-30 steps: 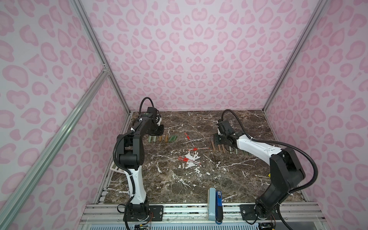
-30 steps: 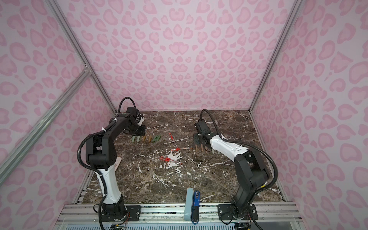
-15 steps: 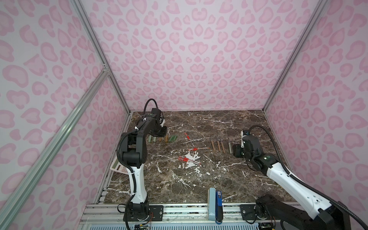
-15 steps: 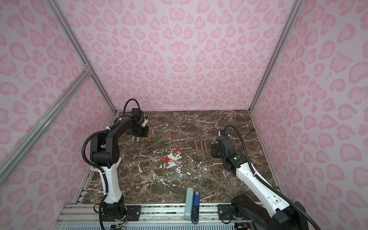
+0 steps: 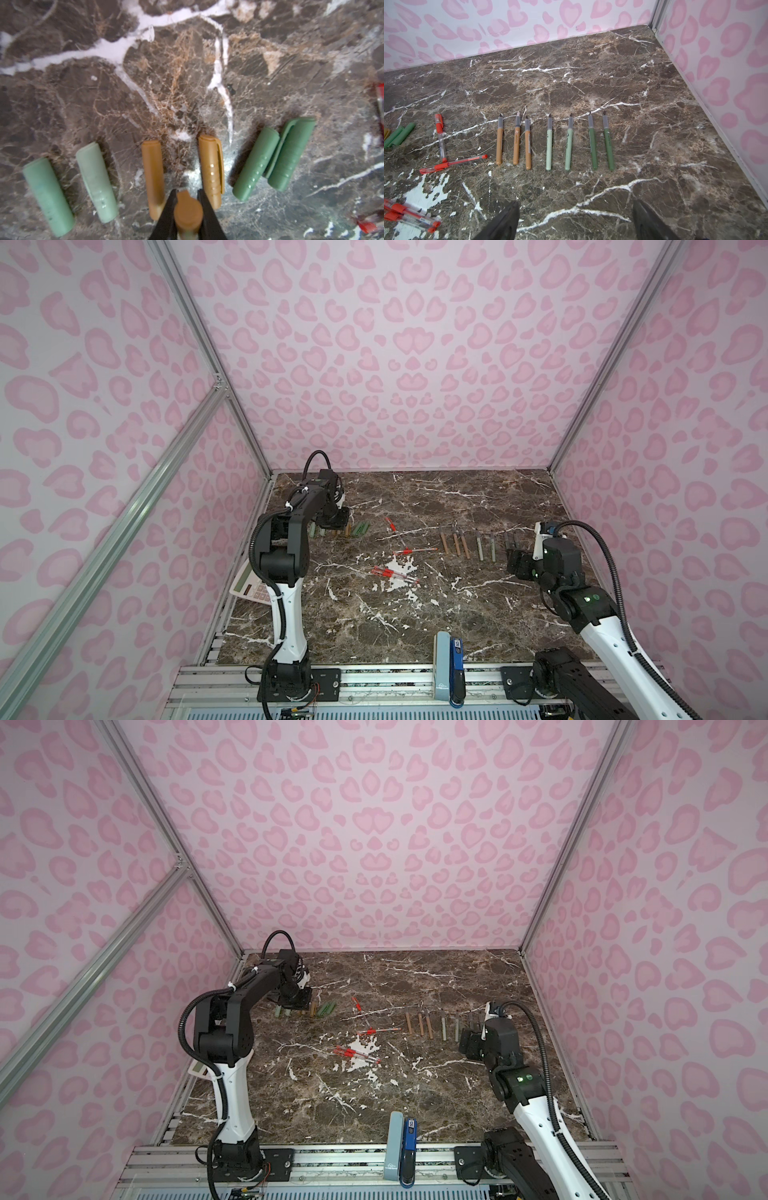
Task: Remove pen caps from pens
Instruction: Place the pen cap at the top-left of the table, then pick up the pen from the center of the table.
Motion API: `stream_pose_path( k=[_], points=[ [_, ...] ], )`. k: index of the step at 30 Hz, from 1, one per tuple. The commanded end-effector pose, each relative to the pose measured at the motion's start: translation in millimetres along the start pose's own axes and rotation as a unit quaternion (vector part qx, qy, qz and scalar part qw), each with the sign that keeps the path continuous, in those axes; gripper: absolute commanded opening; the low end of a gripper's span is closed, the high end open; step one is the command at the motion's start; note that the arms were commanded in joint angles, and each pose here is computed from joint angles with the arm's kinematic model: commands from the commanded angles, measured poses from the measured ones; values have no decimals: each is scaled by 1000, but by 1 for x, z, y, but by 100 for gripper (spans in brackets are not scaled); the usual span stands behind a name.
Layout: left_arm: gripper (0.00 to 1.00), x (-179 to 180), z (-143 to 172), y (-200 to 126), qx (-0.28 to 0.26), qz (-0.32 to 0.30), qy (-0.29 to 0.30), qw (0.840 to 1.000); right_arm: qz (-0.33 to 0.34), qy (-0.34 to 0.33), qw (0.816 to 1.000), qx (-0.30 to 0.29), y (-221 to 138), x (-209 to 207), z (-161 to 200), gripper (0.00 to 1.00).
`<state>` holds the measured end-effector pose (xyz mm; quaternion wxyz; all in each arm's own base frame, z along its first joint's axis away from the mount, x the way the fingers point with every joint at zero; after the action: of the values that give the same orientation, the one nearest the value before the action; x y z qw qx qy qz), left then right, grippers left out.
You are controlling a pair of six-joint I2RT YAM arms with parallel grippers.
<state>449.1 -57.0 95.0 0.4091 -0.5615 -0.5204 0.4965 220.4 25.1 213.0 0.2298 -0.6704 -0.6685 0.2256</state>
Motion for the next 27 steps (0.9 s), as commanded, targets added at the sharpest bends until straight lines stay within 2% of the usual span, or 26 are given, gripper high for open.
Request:
stream_pose_path(
  k=[1,10,14,15,17,20,24,27],
  points=[
    [24,-2,-1,-5,-3,5,1,1000,-16,-11,1000,5,1,3,5,87],
    [33,-8,0,-23,-18,14,-2,1000,-47,-20,999,1,5,11,5,85],
    [35,-15,5,-56,-53,25,6,998,-98,-37,995,-1,7,24,4,82],
    [42,-16,7,-64,-63,31,6,997,-107,-45,993,-3,7,28,3,82],
    [46,-18,13,-79,-81,40,6,996,-119,-65,991,-4,11,36,3,81],
    [58,-19,27,-103,-115,46,13,992,-135,-108,985,-8,12,53,-1,80],
    [80,-18,57,-134,-177,59,35,982,-164,-179,970,-3,22,75,-1,81],
    [89,-16,81,-152,-223,68,52,971,-183,-221,958,20,34,91,-3,81]
  ],
)
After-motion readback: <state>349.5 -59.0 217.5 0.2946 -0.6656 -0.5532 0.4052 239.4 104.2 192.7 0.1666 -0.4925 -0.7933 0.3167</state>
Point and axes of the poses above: each gripper's point midway between its finger pads, its own y axis out along the fingers, its own x axis along the line the jaws close on, z = x × y, the point moved 6 cm from there along -y, back along the fingers, and after that the axes turned 9 degrees about -y, right-handed, at the moved point
